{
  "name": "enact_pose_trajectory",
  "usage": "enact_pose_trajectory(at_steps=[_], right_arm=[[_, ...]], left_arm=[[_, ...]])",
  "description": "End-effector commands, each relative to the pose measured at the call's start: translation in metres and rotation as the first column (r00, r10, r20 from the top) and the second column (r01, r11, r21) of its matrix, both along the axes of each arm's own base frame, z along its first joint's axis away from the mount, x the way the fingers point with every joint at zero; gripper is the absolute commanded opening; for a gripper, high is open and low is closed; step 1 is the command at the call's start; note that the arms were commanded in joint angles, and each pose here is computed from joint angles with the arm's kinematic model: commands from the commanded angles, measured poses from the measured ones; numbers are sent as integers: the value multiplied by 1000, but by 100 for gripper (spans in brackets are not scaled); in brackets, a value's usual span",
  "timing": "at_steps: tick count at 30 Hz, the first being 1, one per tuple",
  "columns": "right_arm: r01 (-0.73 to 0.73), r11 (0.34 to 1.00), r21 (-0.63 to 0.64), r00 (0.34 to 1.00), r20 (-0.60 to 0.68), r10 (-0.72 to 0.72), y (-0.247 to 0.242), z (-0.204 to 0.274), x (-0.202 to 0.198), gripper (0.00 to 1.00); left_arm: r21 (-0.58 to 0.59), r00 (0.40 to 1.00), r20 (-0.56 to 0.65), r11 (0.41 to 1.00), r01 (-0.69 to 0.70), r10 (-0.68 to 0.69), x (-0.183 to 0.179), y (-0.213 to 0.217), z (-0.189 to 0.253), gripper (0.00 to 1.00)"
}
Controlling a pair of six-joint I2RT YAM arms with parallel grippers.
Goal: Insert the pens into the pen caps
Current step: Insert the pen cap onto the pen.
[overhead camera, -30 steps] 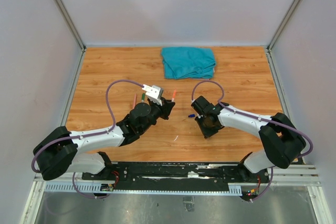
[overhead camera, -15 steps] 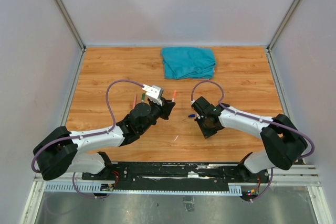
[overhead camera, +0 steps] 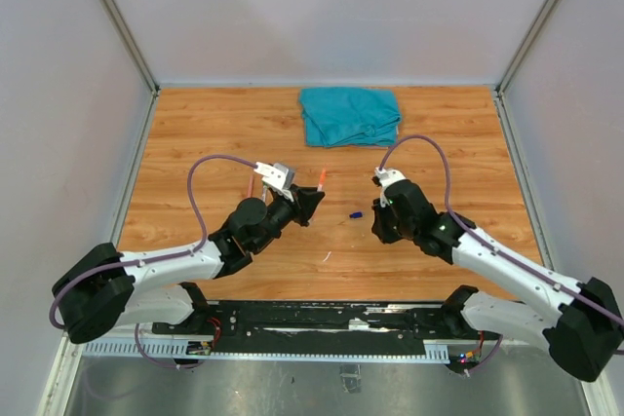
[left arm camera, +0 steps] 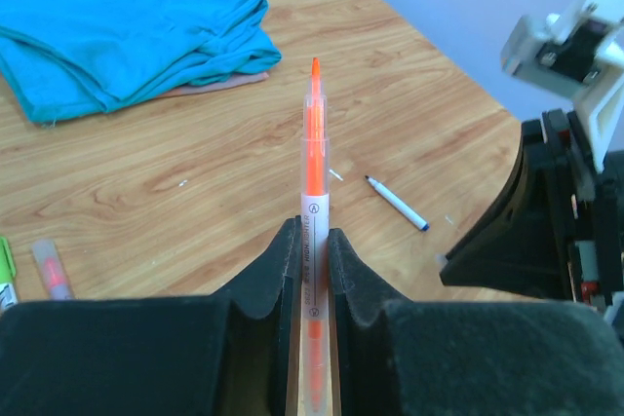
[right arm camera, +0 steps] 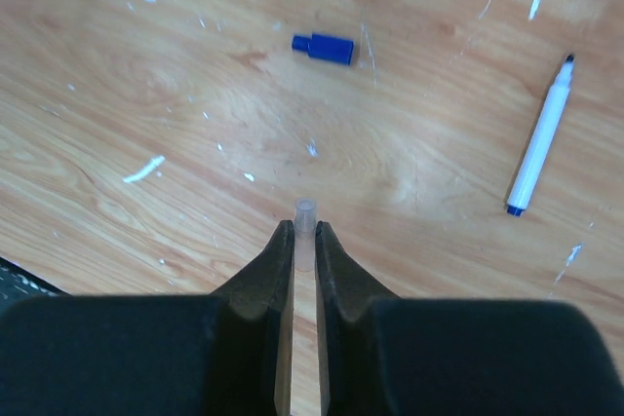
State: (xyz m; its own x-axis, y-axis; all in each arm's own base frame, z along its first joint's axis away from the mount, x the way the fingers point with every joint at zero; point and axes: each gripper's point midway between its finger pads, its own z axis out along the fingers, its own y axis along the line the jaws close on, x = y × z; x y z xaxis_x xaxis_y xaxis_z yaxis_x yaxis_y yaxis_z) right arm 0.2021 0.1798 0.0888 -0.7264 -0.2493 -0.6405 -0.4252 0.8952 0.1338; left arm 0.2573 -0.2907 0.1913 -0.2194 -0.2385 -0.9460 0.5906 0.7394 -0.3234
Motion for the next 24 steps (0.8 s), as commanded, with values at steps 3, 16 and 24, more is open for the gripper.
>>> enact_pose_trajectory(at_steps=[3, 16, 24], right_arm=[[59, 972, 228, 965, 235, -114, 10, 49, 24, 1], [-98, 767, 634, 839, 467, -279, 36, 149, 40, 1], [-263, 589, 764, 807, 509, -299, 62, 204, 37, 1]], left_arm=[[-80, 992, 103, 993, 82, -74, -15, -2, 26, 0], [-90, 968, 167, 975, 205, -188, -38, -16, 33, 1], [-69, 965, 165, 973, 219, -205, -37, -21, 31, 0]])
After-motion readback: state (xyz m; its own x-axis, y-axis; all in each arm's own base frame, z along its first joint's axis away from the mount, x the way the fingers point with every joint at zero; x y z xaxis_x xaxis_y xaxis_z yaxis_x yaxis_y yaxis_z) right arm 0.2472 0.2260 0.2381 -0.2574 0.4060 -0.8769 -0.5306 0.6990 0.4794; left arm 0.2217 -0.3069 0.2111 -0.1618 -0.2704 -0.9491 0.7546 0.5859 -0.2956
